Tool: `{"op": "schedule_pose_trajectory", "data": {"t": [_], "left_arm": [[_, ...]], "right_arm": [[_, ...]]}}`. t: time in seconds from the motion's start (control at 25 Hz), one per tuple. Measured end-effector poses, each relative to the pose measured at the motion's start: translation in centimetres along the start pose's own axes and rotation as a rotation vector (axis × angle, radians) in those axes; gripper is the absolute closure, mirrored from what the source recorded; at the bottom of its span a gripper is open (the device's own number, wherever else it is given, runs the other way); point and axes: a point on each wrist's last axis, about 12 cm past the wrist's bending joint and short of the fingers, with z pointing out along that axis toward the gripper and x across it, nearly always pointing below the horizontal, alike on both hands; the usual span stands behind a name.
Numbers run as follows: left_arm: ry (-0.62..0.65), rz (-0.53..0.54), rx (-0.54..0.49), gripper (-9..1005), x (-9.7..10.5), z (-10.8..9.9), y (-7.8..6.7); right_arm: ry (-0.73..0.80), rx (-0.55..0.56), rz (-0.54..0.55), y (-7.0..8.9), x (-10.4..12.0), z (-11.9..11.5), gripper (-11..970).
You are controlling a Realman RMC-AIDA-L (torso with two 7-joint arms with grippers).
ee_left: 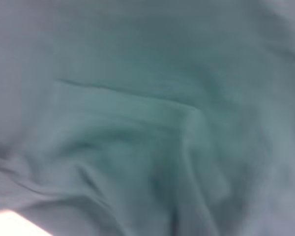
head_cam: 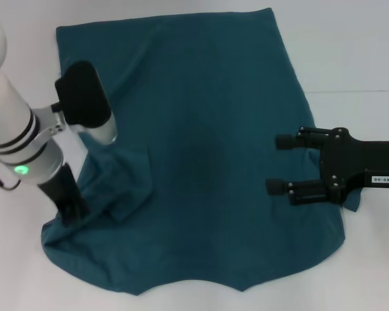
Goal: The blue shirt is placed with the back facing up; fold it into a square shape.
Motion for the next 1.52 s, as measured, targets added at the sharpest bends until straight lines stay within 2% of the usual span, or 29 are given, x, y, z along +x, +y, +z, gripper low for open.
{"op": "schedule_pose_trajectory", "data": {"t": [0.2, 0.4, 0.52, 0.72, 0.8, 1.0, 1.12, 1.36, 1.52], "left_arm": [[0.048, -0.008, 0.070, 967, 0.7, 1.0, -1.7], [0.012, -0.029, 0.073, 961, 0.9, 1.3, -2.6], [-0.046, -0.056, 0.048, 958, 1.3, 0.2, -2.4], [-0.229, -0.127, 0.008, 953, 3.7, -3.4, -2.2], [-0.287, -0.156, 0.001, 951, 4.7, -4.1, -2.3], [-0.391, -0.232, -0.024, 946, 7.7, -3.9, -3.3], [-0.488, -0.272, -0.034, 943, 9.1, -3.7, -3.8], [-0.781, -0.357, 0.005, 936, 12.2, -3.1, -4.6], [-0.849, -0.366, 0.048, 932, 12.5, -2.0, -5.1]], "right_arm": [[-0.001, 0.010, -0.004, -0.1, 0.1, -0.1, 34], [-0.002, 0.010, -0.004, -0.1, 0.0, -0.2, 35], [-0.003, 0.012, 0.008, -0.1, 0.0, -0.3, 35], [0.006, 0.032, 0.039, -0.1, -0.7, -1.0, 37], [0.012, 0.035, 0.046, -0.1, -1.1, -1.3, 37], [0.054, 0.047, 0.071, 0.0, -2.5, -1.9, 39], [0.124, 0.082, 0.106, -0.2, -3.5, -2.4, 40], [0.420, 0.264, 0.228, -1.1, -5.6, -3.4, 41], [0.623, 0.395, 0.286, -2.4, -5.8, -3.7, 42]]}}
